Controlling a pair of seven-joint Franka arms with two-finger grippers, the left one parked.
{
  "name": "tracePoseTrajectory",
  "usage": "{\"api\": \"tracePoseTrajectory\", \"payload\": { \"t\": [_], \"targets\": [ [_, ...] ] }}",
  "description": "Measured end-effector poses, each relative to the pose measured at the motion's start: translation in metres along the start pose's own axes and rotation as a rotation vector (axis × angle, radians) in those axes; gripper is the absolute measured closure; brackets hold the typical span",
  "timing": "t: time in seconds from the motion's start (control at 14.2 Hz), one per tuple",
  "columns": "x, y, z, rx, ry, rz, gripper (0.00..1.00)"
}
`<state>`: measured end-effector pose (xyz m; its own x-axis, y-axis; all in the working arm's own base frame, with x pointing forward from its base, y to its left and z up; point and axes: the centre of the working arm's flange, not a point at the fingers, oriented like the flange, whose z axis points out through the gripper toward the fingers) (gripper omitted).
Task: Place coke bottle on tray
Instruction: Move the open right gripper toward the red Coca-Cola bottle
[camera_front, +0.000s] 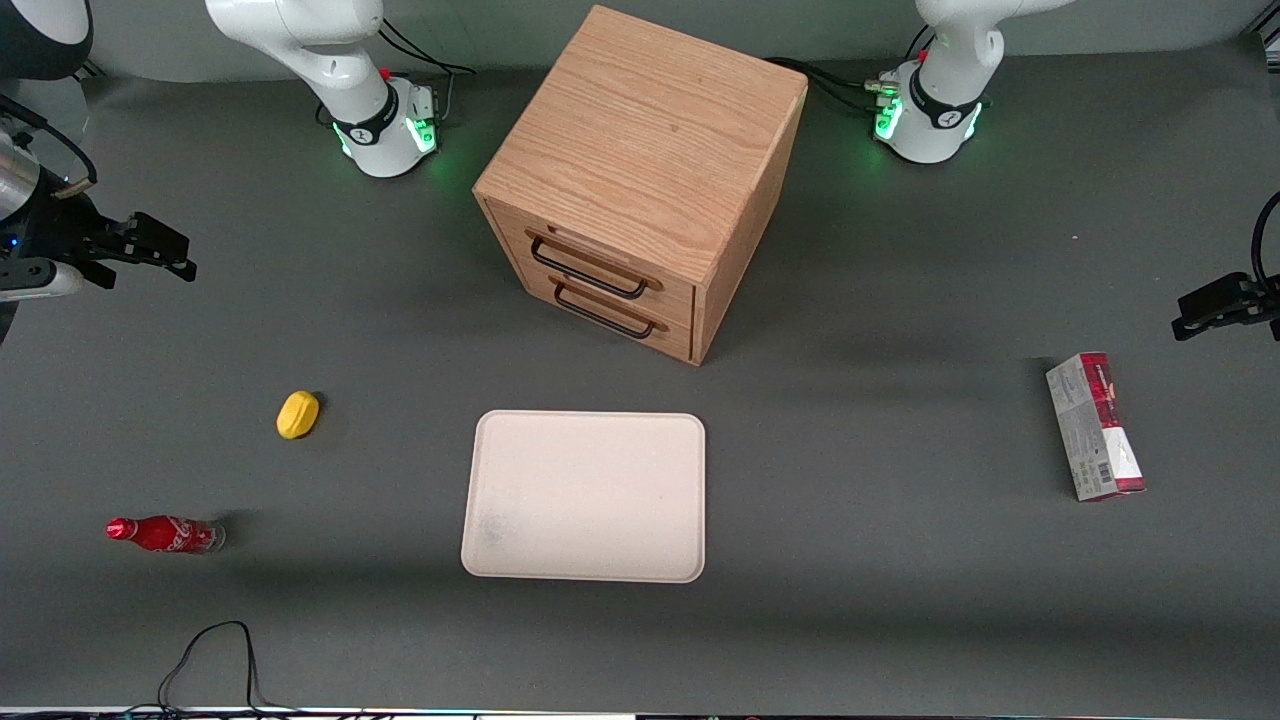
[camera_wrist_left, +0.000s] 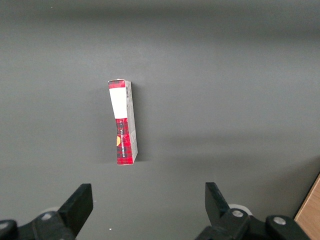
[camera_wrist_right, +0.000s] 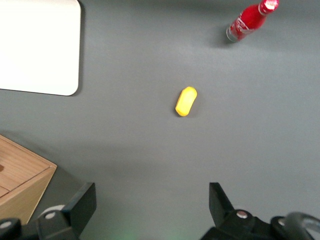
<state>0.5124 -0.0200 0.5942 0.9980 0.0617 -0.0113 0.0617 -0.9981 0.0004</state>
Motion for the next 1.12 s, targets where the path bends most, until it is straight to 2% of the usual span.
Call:
{"api": "tracePoseTrajectory", "payload": {
  "t": [0.28,1.12],
  "targets": [
    [-0.001,0.006,0.001,0.007,-0.024,0.018,0.00],
    [0.002,0.007,-0.007,0.007,-0.038,0.020,0.00]
  ]
}}
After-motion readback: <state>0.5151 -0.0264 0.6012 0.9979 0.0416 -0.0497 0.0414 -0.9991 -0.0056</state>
